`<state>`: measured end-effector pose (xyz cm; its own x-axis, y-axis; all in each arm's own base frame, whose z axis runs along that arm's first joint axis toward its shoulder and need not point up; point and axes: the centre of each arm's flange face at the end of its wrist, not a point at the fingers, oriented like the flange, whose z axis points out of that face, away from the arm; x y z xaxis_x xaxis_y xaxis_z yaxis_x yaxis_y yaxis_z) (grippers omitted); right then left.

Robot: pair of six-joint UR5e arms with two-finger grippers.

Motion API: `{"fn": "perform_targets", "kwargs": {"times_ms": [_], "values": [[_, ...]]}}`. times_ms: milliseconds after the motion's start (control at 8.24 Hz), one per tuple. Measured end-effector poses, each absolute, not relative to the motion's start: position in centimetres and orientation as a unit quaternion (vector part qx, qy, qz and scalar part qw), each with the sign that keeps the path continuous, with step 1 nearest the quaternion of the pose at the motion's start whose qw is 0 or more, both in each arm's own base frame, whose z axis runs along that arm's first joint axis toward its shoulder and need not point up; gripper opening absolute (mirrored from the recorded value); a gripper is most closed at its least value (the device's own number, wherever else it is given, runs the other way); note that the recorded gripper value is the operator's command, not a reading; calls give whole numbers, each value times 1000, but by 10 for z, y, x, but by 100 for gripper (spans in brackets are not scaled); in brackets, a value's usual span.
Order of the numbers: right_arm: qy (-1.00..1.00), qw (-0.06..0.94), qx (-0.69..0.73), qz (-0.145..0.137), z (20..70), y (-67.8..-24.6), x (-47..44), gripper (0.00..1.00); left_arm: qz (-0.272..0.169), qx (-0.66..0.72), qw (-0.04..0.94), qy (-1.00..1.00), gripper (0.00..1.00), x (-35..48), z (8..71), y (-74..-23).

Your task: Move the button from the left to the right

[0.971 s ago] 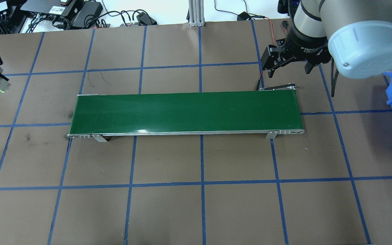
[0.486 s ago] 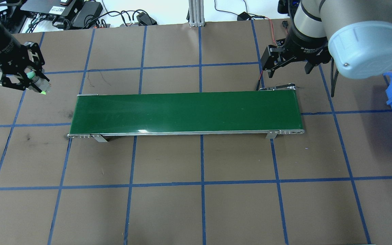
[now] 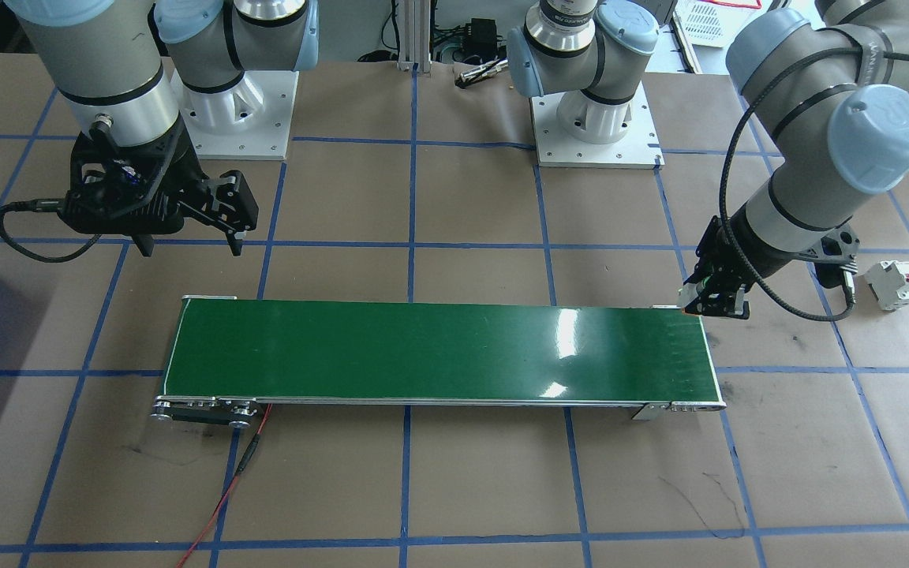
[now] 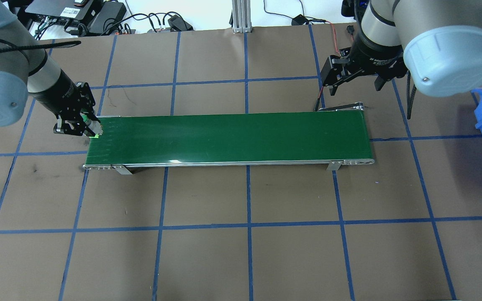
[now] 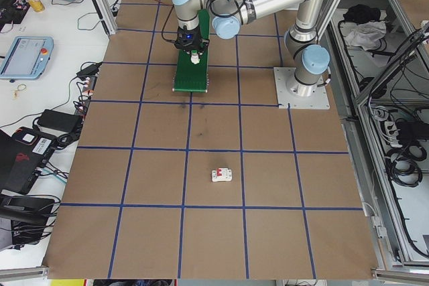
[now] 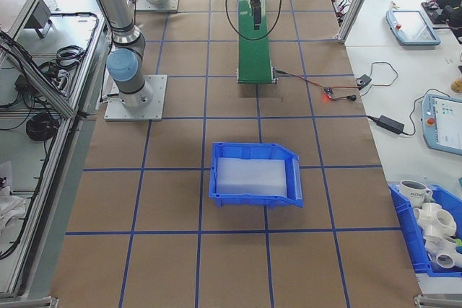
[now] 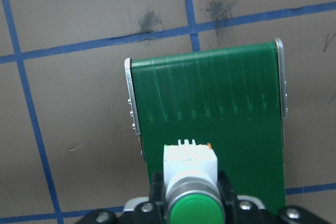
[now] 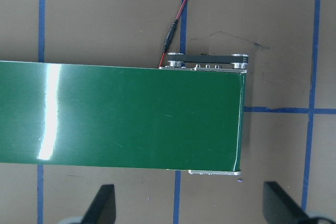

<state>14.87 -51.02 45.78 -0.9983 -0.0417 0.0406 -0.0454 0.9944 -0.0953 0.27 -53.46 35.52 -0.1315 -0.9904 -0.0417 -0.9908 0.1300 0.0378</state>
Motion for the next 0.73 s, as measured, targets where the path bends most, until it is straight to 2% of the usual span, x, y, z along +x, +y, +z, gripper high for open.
{"fn": "perform_targets", "kwargs": {"times_ms": [728], "values": [[-998,20,22,48,458,-510,148,100,14,-651,-3,759,19,4,306,-547]]}}
